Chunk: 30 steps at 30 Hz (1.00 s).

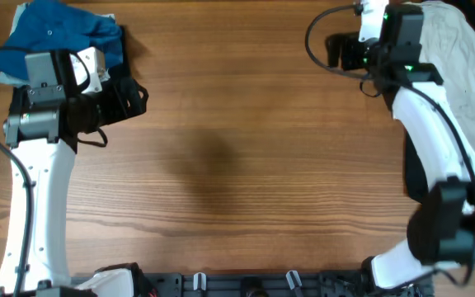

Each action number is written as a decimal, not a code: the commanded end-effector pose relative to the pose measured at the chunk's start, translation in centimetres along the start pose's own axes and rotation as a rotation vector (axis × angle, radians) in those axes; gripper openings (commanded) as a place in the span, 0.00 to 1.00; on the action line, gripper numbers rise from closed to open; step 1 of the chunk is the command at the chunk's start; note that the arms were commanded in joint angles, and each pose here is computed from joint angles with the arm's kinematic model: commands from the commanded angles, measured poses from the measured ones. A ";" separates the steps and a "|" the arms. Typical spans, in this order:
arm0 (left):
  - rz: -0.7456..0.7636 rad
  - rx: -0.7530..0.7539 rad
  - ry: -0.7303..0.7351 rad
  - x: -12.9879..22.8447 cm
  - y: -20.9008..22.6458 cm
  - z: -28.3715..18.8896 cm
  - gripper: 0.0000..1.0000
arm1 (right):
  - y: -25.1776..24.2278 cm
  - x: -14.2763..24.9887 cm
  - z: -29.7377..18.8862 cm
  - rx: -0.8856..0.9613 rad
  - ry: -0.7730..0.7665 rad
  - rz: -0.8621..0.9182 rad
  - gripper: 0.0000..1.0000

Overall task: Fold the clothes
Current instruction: 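Grasp the white T-shirt with the right gripper and drag it toward center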

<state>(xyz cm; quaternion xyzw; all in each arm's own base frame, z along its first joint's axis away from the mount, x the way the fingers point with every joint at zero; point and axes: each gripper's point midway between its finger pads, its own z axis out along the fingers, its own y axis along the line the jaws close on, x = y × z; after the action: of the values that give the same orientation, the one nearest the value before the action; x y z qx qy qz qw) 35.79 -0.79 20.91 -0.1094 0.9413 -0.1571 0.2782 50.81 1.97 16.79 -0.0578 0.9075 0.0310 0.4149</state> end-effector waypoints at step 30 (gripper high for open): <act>0.023 -0.057 -0.038 -1.6 1.1 1.1 0.95 | 4.6 5.5 -0.9 -0.115 0.227 0.141 0.04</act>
<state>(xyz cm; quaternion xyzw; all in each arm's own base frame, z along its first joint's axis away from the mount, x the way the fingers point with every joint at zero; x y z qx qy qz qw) 37.20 -0.47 20.38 -0.1089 0.9392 -0.1529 0.2875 46.45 -1.25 10.75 0.0497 0.9558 0.0393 0.2872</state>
